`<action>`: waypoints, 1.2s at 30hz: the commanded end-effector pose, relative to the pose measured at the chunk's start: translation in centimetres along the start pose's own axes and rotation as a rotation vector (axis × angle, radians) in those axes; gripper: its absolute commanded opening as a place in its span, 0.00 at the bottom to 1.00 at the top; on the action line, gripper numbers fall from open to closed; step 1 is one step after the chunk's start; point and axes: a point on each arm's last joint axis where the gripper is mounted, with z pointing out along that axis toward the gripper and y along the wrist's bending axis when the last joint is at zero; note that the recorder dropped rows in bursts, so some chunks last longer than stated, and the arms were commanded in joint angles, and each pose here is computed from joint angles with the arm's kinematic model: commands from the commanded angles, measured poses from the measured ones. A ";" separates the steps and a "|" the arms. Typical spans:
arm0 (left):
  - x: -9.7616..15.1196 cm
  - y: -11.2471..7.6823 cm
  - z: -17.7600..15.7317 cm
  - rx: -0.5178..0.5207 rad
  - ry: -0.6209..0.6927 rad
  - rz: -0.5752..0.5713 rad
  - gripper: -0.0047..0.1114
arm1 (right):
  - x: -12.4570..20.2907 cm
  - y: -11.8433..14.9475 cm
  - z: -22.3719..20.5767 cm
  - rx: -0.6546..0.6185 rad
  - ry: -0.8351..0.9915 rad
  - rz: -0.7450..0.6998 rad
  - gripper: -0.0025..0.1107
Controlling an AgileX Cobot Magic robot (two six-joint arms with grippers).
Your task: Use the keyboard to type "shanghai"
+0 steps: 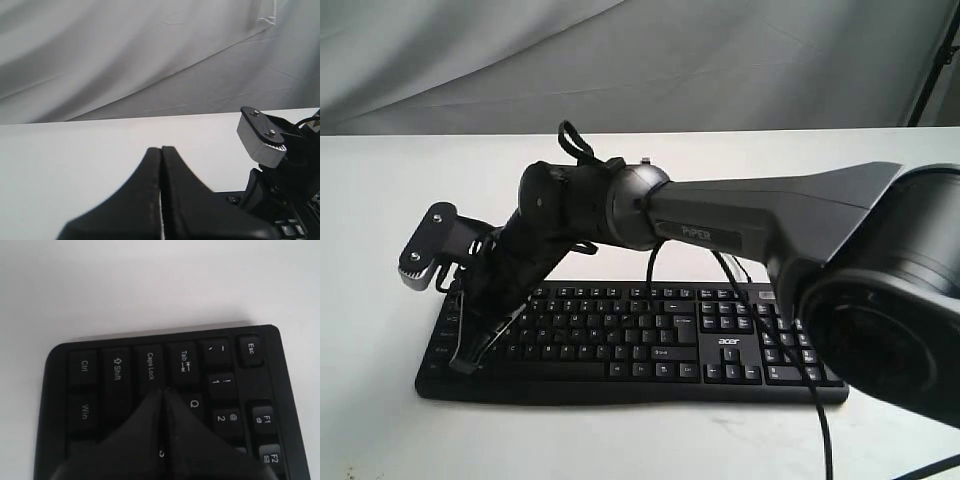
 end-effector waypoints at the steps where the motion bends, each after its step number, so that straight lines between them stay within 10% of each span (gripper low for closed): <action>1: 0.0 0.0 0.0 0.007 -0.007 -0.002 0.04 | -0.2 0.0 -0.2 -0.002 -0.006 -0.006 0.02; 22: 0.0 0.0 0.0 0.007 -0.007 -0.002 0.04 | -1.3 0.1 -4.6 0.030 0.040 -0.053 0.02; 36: 0.0 0.0 0.0 0.007 -0.007 -0.002 0.04 | 7.2 2.5 -8.2 0.088 0.038 0.050 0.02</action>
